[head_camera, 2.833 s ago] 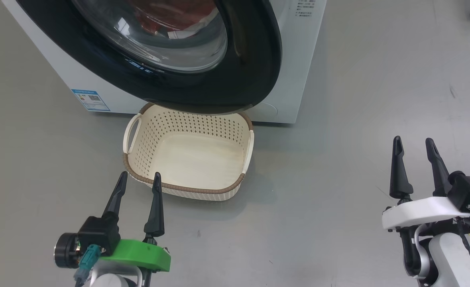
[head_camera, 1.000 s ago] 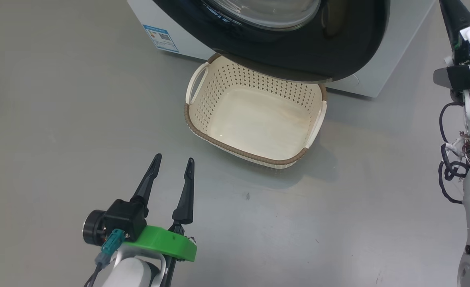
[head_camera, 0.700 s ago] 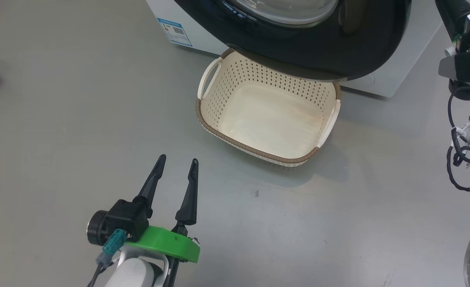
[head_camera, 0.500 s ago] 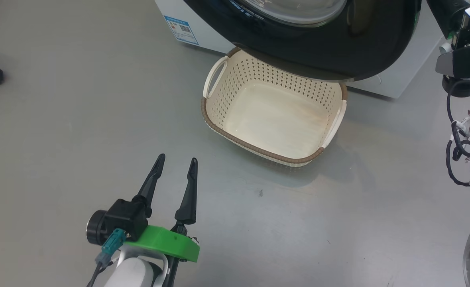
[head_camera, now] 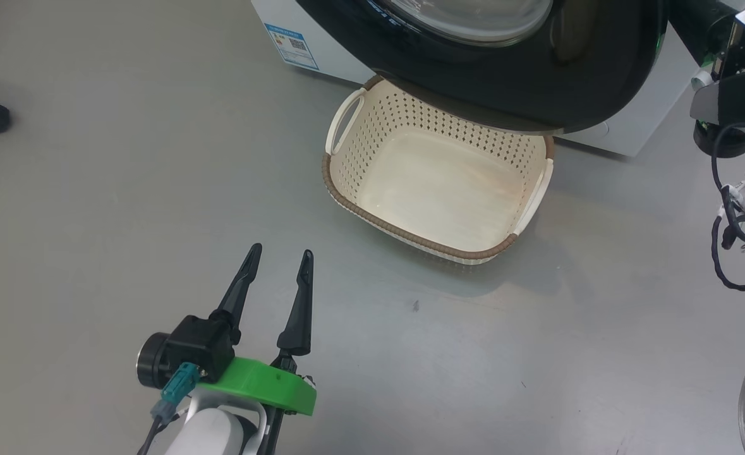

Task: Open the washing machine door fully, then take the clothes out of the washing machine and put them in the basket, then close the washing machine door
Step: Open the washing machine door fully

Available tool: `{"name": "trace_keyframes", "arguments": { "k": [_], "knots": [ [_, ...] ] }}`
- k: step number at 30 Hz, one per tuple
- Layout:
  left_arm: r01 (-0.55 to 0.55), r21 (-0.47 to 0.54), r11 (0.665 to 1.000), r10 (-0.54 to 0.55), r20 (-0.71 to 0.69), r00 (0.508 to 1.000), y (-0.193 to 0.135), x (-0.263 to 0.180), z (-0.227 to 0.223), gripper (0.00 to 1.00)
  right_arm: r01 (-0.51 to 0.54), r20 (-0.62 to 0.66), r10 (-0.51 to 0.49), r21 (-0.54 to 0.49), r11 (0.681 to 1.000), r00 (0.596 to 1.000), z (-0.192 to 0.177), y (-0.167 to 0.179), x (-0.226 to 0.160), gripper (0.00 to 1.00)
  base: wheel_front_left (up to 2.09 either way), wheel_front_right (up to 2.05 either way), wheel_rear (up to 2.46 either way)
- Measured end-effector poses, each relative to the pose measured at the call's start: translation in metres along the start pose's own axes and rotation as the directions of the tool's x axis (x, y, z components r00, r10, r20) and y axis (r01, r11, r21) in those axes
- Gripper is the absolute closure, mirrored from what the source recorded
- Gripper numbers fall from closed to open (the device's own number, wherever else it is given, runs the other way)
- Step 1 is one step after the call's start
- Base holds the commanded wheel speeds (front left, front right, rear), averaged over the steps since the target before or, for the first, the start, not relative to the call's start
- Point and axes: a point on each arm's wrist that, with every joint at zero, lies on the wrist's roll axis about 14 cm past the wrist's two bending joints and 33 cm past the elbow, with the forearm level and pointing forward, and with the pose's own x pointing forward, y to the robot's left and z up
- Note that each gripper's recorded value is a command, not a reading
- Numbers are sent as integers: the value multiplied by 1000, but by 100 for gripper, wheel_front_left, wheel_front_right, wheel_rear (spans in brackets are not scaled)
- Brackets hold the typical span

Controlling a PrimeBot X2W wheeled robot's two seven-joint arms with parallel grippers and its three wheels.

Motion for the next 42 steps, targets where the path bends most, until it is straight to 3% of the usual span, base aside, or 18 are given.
{"name": "trace_keyframes", "arguments": {
  "k": [13,42],
  "knots": [
    [8,-2,1000,-8,19,1000,-2,-2,6,0,19,-82,-18,16,1000,996,-24,-3,-6,100,0,0,0],
    [20,15,1000,-21,102,995,-2,-29,28,0,41,-321,-37,7,999,947,-133,0,-49,100,0,0,0]
  ]
}}
